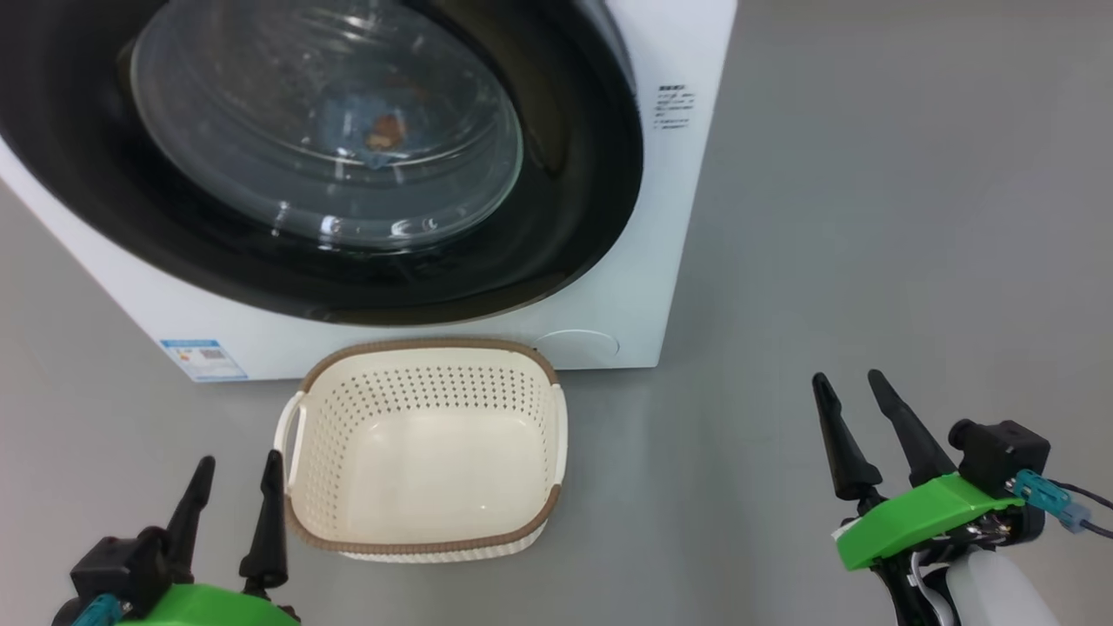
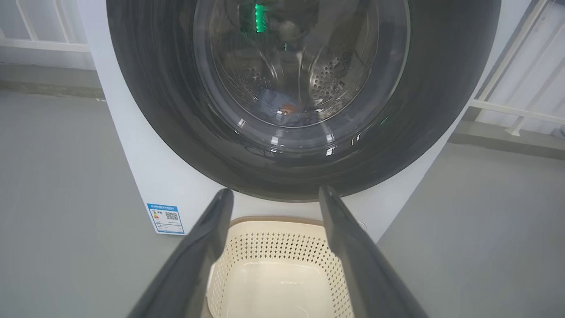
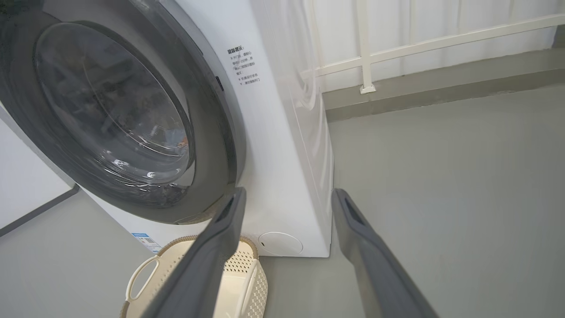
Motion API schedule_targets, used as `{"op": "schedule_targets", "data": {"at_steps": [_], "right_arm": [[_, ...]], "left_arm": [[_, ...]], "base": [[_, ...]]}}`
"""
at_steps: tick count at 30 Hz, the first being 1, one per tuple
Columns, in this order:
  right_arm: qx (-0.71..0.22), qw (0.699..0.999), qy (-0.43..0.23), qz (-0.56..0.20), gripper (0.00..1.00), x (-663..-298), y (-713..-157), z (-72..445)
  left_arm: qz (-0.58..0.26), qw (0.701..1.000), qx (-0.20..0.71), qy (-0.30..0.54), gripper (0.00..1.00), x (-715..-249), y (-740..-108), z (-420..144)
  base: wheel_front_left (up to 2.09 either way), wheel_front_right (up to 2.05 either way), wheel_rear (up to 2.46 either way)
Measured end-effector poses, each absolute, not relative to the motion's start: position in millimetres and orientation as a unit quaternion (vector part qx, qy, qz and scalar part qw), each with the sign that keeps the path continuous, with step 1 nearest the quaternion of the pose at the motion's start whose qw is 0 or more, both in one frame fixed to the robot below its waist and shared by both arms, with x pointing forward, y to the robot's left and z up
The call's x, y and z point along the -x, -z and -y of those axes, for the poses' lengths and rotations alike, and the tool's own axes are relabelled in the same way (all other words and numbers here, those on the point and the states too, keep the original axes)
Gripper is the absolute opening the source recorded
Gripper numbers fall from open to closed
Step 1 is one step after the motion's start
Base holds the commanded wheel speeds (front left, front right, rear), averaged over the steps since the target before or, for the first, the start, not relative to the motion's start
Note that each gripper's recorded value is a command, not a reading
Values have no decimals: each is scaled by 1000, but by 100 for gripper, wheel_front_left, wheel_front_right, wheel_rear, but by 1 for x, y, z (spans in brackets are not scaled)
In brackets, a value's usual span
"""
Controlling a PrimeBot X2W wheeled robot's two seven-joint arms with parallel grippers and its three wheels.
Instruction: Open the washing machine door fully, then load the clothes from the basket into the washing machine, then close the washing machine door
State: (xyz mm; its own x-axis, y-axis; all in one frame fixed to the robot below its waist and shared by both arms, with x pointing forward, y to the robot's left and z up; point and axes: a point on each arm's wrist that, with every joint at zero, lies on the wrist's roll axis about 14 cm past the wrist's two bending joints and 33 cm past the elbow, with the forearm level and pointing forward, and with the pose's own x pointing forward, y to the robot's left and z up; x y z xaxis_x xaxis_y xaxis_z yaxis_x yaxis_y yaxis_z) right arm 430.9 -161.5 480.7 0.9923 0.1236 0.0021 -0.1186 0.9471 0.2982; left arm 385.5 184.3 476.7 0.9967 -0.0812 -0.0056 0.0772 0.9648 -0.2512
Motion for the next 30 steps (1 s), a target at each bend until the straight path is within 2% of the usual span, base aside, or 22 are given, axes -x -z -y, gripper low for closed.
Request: {"op": "schedule_targets", "data": {"at_steps": [15,30], "right_arm": [[-145,989,-6,3,100,-393,-483,204],[-153,988,7,-6,100,-382,-475,208]], "left_arm": [[-13,992,118,45,100,-370,-474,-182],[-18,992,120,39,100,-363,-471,-185]], "base": [[0,0,0],[0,0,0]]}}
